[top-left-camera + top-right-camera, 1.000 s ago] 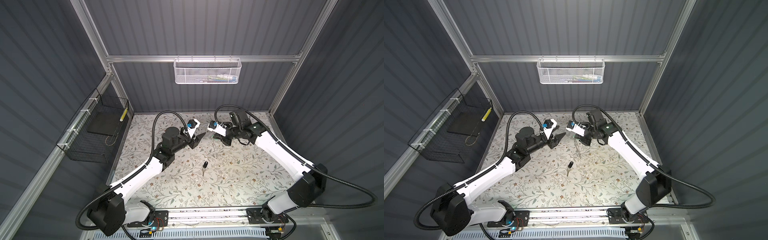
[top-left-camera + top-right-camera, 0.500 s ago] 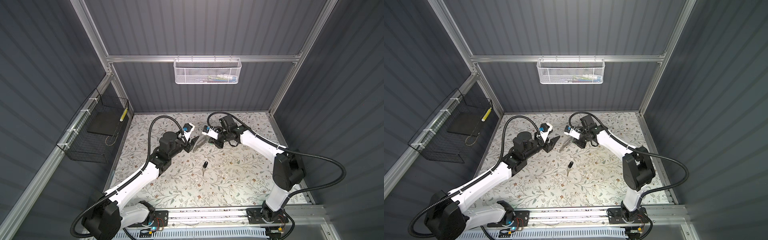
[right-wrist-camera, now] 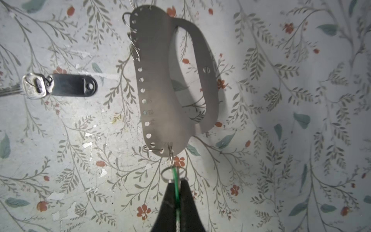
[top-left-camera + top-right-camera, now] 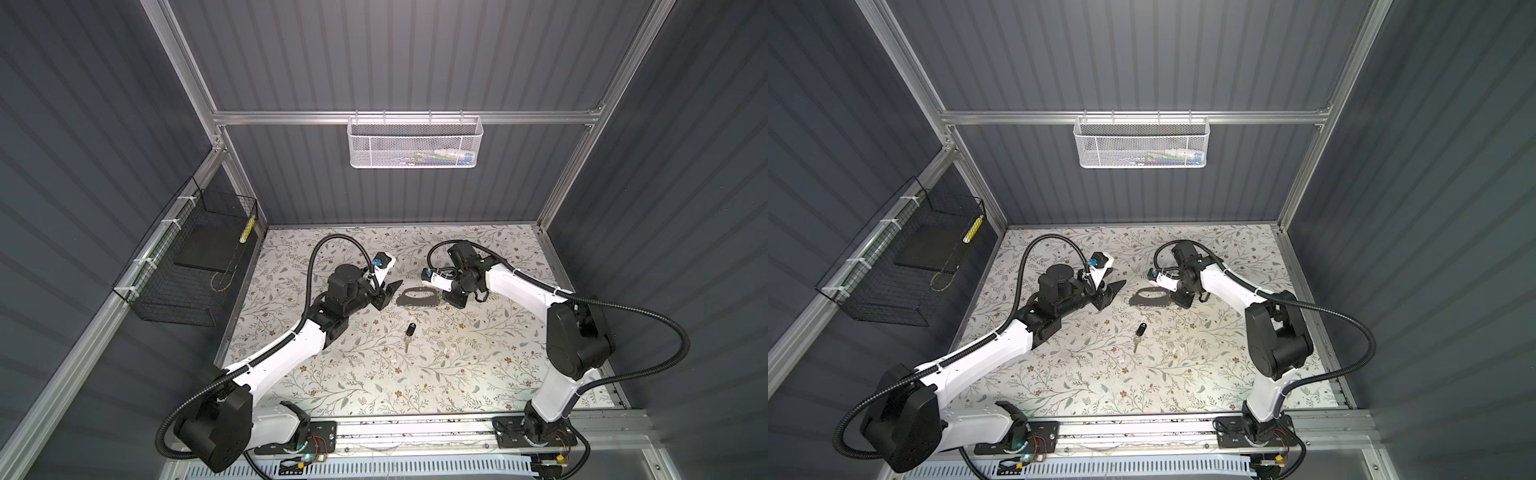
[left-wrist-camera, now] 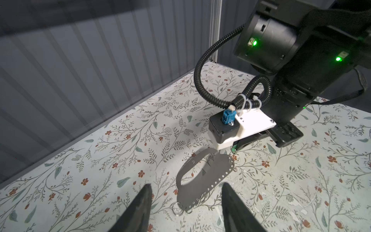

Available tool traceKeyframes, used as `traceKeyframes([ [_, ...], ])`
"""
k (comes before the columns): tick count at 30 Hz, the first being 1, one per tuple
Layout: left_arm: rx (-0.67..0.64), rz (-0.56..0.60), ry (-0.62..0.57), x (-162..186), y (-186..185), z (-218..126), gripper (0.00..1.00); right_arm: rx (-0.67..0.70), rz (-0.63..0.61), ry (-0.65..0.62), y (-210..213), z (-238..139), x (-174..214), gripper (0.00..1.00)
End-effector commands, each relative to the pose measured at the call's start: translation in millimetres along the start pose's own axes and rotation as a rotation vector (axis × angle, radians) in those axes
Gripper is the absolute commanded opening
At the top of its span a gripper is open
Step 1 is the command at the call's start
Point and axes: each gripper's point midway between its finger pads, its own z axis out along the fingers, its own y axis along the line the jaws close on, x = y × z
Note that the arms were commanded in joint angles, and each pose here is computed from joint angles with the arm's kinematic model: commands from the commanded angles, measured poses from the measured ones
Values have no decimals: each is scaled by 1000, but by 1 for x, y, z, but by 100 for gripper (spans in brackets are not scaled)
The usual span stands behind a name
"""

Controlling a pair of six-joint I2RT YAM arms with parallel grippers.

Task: Put the keys on the keyring
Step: 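Lower the grey plate onto the table and open both grippers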

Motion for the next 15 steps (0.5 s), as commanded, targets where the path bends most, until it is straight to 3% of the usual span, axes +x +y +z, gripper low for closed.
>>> traceKeyframes([
  [1, 27, -3, -25, -14, -1, 3, 56, -25, 32, 111, 6, 14, 28, 0],
  [15, 46, -26, 9, -1, -3, 12, 56, -74, 135, 229, 12, 32, 67, 0],
])
